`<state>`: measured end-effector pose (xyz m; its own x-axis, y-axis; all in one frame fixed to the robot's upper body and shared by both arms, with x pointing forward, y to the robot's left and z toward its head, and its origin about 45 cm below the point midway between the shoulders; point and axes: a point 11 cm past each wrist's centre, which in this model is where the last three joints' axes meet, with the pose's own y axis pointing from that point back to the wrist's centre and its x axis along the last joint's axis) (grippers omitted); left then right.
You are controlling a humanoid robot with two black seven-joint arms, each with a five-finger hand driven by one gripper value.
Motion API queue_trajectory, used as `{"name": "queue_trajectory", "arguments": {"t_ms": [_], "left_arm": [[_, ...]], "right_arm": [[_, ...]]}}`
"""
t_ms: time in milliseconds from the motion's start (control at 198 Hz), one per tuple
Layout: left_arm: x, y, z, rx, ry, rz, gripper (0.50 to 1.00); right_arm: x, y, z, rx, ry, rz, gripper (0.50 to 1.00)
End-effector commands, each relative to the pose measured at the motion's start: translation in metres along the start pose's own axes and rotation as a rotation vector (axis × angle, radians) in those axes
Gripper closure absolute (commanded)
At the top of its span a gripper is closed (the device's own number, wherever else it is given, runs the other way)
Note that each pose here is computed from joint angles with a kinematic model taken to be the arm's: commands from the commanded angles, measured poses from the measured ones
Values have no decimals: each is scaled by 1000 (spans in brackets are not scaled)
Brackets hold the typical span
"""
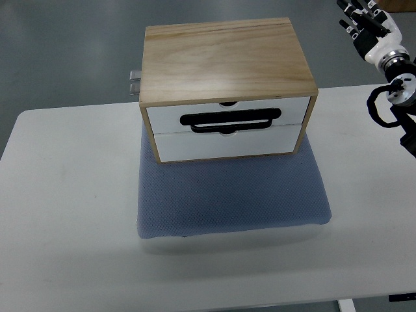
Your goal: Open wood drawer with right hand
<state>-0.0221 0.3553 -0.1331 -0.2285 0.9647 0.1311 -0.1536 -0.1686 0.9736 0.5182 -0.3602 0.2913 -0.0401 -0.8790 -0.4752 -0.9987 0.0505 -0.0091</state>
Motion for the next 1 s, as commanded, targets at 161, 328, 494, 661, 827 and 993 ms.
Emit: {"name": "queue_trajectory", "arguments": {"t_ms": [161,328,494,661,827,993], "left_arm": [[0,0,0,0,0,-1,500],[4,0,0,0,2,15,500],[1,0,0,-1,5,8,500],[1,0,0,-1,5,6,500],[1,0,0,-1,5,8,500],[1,0,0,-1,5,8,500]], "right_arm": [[0,0,-1,2,-2,0,556],[-1,0,0,2,-3,1,556],[-1,-1,-2,5,-4,1,556],[-1,-1,-2,5,-4,0,556],[-1,-1,-3,7,-5,0,556],[-2,-2,-5,11,-4,0,556]]}}
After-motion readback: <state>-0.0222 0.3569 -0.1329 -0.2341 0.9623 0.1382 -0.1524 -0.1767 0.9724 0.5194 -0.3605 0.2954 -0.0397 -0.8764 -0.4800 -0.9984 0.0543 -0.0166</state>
